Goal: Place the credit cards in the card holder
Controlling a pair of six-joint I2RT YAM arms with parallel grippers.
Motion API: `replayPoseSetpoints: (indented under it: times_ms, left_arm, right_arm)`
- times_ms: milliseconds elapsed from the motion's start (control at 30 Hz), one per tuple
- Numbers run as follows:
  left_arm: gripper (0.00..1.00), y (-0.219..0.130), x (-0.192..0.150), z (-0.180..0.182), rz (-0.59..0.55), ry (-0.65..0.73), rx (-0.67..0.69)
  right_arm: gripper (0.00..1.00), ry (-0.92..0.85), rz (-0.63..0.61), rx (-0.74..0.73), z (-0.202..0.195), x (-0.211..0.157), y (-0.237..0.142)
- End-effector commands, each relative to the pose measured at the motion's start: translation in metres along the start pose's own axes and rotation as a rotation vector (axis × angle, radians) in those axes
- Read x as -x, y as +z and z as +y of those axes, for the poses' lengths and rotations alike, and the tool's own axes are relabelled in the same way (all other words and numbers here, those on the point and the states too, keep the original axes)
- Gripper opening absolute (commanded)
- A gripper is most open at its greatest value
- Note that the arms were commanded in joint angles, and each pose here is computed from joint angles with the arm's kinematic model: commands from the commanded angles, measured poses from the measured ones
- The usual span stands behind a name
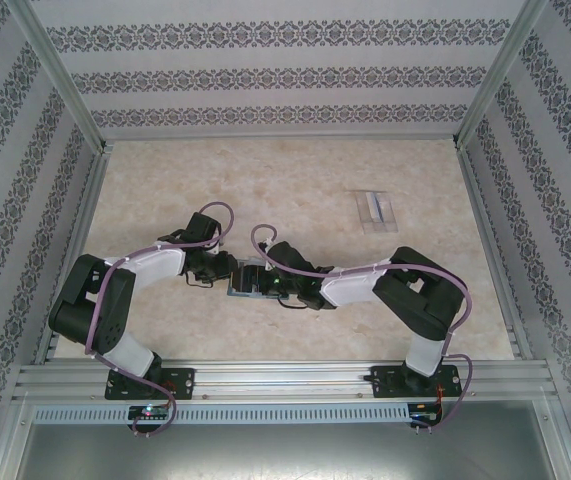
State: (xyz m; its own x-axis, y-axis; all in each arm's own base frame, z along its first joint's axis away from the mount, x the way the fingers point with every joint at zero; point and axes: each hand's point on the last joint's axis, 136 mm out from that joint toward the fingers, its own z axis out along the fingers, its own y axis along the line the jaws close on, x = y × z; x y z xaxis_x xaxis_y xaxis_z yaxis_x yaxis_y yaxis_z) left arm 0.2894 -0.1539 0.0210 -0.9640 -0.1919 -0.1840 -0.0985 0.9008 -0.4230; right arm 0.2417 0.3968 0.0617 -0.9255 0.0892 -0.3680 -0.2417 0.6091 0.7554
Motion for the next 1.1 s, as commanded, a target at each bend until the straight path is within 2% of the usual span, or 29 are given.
replayPoseSetpoints:
  times_ms: [0, 333, 667, 733, 900, 1067]
  left_arm:
    - [0.33, 0.000, -0.011, 0.002, 0.030, -0.006, -0.015]
    - [0.33, 0.000, -0.012, 0.003, 0.029, -0.009, -0.016]
    - [0.33, -0.002, -0.010, 0.006, 0.024, -0.014, -0.011]
    - [0.36, -0.006, -0.009, 0.010, 0.020, -0.011, -0.002]
    - [0.50, -0.027, 0.005, 0.023, -0.048, -0.061, 0.028]
    - [0.54, -0.043, 0.015, 0.022, -0.129, -0.089, 0.011]
  right_arm:
    - [0.78, 0.014, -0.013, 0.082, 0.012, 0.003, 0.001]
    - [0.79, 0.037, -0.011, 0.135, 0.017, 0.005, 0.003]
    - [0.79, 0.081, -0.015, 0.071, -0.002, 0.003, 0.004]
    - [0.79, 0.085, -0.016, 0.039, -0.008, 0.003, 0.001]
    - [0.79, 0.069, -0.034, -0.010, -0.018, 0.005, -0.012]
    - [0.79, 0.059, -0.042, -0.060, -0.028, 0.006, -0.024]
